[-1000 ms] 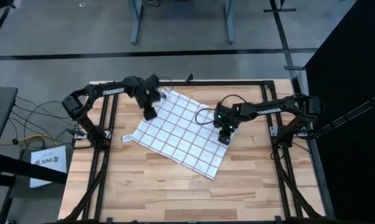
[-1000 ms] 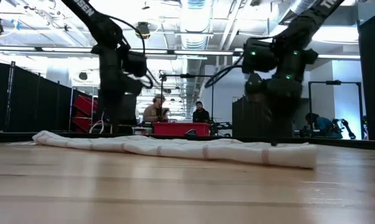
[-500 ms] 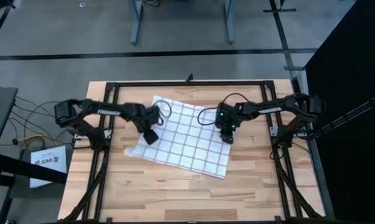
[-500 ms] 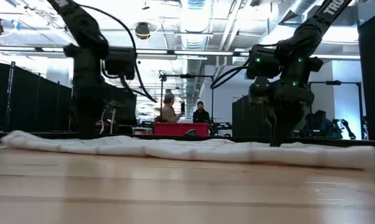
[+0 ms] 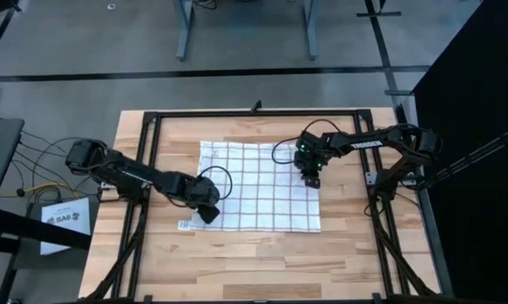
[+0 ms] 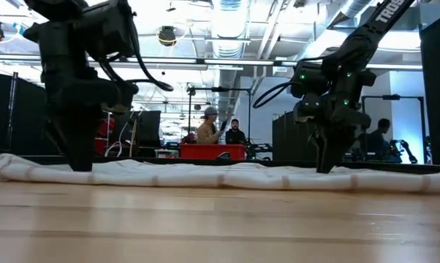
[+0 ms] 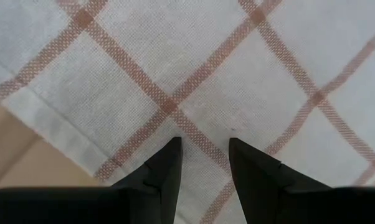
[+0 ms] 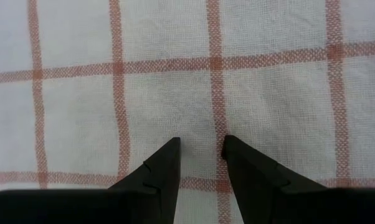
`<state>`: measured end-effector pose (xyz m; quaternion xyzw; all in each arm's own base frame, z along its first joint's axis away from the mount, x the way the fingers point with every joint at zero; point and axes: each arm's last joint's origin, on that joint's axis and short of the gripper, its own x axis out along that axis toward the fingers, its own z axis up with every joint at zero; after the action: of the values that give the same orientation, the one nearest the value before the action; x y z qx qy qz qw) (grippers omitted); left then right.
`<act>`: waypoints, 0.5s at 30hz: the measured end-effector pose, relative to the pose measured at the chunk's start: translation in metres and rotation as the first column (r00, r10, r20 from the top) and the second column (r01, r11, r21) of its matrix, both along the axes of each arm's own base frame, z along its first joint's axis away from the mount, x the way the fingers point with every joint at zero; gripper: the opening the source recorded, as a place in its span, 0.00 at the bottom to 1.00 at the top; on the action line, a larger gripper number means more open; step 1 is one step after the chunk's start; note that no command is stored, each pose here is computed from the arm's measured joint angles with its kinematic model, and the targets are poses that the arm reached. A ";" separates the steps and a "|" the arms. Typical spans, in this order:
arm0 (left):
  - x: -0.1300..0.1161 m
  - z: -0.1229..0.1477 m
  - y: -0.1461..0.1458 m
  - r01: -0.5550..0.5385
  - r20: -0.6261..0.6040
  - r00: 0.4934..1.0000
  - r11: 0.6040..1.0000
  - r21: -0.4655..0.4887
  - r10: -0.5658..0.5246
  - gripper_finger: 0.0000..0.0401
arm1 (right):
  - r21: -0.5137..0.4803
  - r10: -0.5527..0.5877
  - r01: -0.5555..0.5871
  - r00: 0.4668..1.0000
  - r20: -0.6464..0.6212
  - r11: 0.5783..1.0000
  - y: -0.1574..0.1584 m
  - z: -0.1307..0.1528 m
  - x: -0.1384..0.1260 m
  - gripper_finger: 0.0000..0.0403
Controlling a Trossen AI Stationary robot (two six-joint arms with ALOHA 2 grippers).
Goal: Roll towel
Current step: Fold the towel
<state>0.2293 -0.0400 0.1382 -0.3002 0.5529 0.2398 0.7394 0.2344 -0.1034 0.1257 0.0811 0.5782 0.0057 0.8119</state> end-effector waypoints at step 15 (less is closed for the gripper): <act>0.050 0.109 -0.028 0.358 0.158 0.911 0.920 0.159 -0.381 0.28 | -0.030 0.193 -0.193 0.981 0.001 0.981 0.056 0.087 -0.016 0.29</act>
<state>0.2795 -0.0682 0.2468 -0.1636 0.5119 0.1008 0.8373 0.2187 -0.0475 0.2124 0.0125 0.5818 0.0760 0.8097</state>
